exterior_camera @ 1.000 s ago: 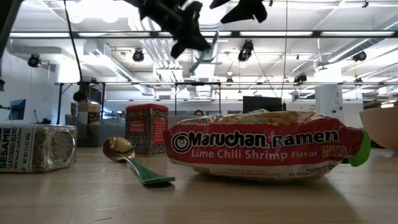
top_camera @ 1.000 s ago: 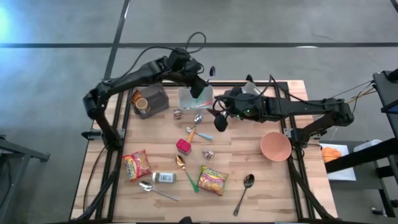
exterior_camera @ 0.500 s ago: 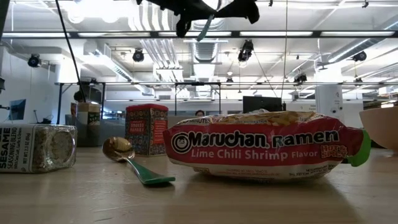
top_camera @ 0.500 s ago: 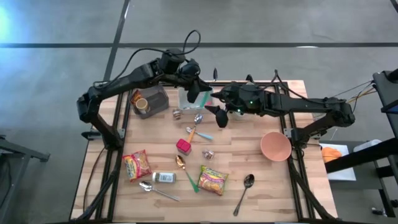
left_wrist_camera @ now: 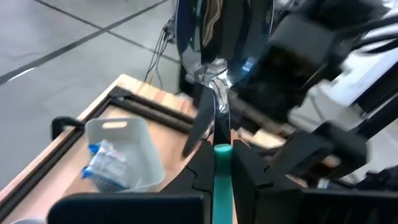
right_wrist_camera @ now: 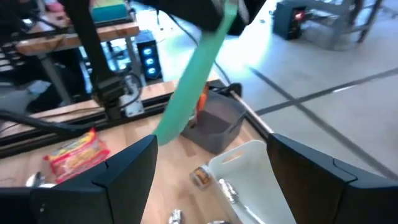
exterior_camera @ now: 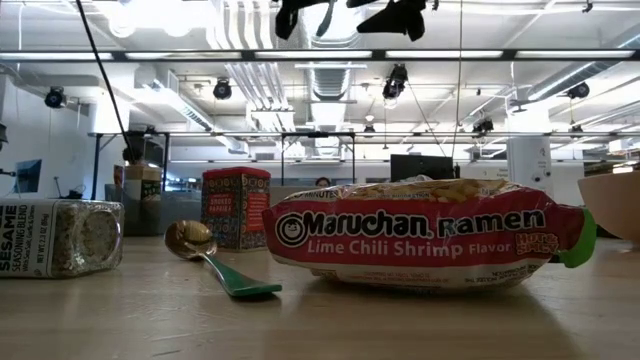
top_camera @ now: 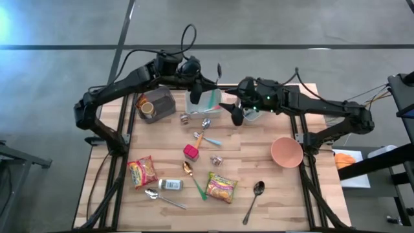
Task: Pick & Place Food Item
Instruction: Put the big blue spoon into the left gray bin
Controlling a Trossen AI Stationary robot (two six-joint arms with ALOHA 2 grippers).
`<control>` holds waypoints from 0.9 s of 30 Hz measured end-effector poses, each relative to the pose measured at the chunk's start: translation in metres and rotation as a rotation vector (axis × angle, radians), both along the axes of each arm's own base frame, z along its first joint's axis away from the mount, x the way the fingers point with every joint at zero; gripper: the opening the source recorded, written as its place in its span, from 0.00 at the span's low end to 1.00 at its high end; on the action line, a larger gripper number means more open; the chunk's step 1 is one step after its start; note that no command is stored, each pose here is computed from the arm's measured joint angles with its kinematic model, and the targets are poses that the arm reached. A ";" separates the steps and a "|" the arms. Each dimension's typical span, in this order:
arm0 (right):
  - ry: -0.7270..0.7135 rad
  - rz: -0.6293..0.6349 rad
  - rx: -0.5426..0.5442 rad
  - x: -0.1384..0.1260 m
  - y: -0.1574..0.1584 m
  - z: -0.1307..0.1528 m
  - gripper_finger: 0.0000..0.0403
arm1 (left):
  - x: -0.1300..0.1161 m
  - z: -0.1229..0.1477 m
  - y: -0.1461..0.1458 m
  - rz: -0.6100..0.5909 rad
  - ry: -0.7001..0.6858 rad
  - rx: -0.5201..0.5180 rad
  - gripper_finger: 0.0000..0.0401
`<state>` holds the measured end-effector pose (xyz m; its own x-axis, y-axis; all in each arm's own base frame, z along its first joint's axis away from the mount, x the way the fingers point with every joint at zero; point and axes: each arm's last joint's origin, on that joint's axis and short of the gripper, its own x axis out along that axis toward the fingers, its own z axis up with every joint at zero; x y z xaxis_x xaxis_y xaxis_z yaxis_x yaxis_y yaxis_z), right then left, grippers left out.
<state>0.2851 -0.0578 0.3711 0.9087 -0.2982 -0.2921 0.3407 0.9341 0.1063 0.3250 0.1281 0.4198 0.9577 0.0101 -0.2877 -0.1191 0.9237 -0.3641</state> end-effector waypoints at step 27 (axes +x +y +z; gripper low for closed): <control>0.094 0.090 0.032 -0.001 -0.022 -0.014 0.75 | -0.018 0.012 -0.013 0.110 0.021 -0.094 0.05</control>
